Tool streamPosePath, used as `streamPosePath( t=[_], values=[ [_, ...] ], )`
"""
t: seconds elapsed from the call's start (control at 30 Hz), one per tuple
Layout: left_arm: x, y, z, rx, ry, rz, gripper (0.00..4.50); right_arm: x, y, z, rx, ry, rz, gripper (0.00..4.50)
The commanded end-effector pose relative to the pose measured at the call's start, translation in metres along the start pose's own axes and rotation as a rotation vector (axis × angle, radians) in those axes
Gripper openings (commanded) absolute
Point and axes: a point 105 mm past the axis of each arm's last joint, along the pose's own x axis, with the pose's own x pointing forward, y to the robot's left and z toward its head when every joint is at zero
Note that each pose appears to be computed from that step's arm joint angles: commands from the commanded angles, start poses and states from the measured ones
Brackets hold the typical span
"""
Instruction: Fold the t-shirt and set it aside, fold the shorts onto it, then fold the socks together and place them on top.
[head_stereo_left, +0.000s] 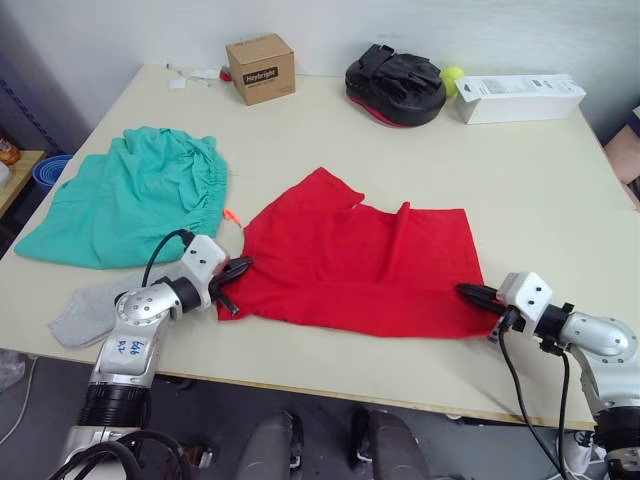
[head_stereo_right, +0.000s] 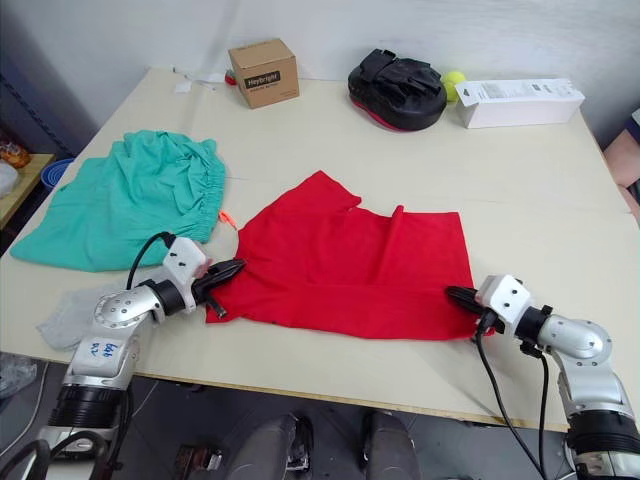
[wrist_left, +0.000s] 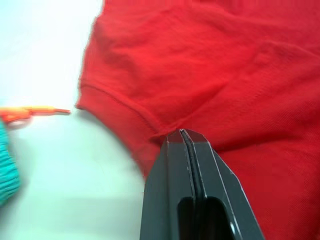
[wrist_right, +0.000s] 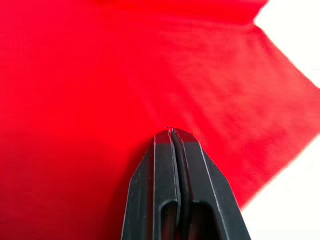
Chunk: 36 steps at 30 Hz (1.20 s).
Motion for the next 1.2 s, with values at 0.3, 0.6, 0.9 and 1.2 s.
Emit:
streamPosePath(
  t=[0.3,0.6,0.9,1.2],
  values=[
    [-0.062,-0.051,0.024,0.395,0.038,-0.485,1.44,-0.039,0.035,0.038,-0.044,0.005,0.365,1.27],
    [-0.057,-0.046,-0.017,0.427,0.191,-0.415,2.65,-0.037,0.041,0.004,-0.174,0.17,0.365,2.24],
    [-0.049,-0.025,-0.037,0.415,0.327,-0.359,1.79,-0.027,0.032,-0.001,-0.273,0.208,0.344,1.04],
    [-0.064,-0.043,-0.033,0.294,0.332,-0.507,0.01,-0.041,0.028,0.004,-0.234,0.18,0.367,0.0]
  ],
)
